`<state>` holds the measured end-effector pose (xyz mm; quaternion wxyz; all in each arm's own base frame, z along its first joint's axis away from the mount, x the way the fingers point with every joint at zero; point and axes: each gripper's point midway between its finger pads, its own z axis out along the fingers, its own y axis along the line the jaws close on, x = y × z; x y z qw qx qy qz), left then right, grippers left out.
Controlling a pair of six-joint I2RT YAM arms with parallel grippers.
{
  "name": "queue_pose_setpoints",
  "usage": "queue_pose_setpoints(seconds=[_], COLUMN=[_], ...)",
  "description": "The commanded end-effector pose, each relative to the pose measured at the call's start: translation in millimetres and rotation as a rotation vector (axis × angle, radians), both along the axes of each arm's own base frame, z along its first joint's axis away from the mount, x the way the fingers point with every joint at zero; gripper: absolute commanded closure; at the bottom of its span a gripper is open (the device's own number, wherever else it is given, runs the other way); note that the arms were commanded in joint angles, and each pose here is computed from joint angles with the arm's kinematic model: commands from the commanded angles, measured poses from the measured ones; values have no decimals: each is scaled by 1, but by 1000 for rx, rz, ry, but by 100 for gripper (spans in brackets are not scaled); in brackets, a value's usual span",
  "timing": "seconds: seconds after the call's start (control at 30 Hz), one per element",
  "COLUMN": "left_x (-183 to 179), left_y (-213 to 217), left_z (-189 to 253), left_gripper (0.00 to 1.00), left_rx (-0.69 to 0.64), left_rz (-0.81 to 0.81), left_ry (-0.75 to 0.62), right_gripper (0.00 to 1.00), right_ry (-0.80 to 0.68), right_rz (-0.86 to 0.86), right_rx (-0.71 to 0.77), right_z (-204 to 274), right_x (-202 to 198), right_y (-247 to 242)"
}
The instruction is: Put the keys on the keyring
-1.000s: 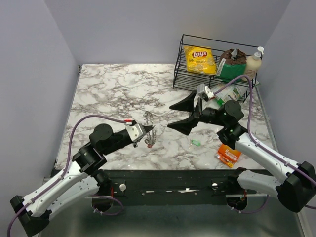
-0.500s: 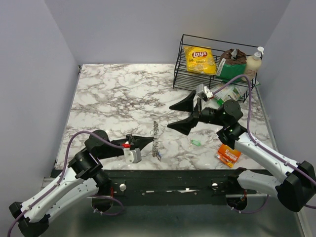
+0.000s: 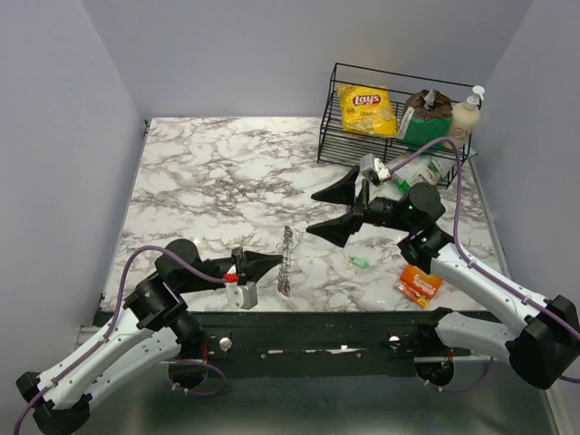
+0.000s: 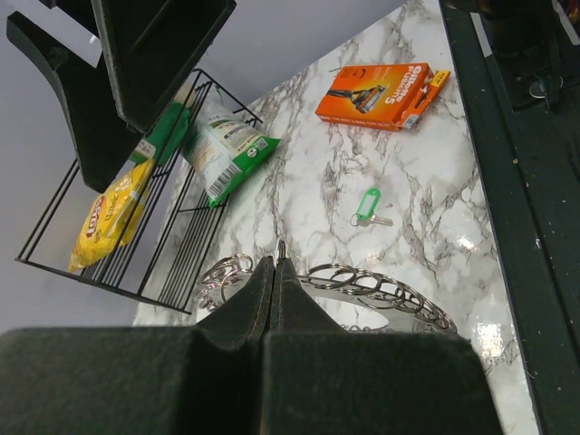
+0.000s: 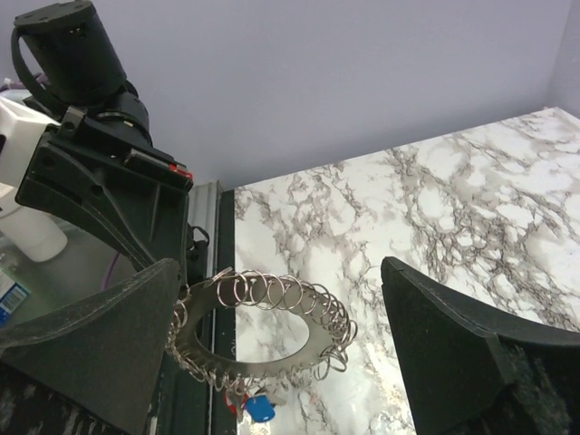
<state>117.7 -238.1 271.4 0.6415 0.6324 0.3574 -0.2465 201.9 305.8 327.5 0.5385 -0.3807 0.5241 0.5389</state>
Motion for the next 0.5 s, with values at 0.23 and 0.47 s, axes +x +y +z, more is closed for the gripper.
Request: queue_pose_setpoints(seconds=[0.23, 0.47], left_x=[5, 12], left_y=[-14, -21], left_z=[8, 6], left_gripper=[100, 100], left_rx=[-24, -115], left_rz=[15, 32], left_ry=[200, 258], right_gripper=[0, 2], right_ry=[199, 388], right_rz=[-284, -466], right_rx=[-132, -240], right_z=[-54, -116], right_x=[44, 68], right_y=[-18, -47])
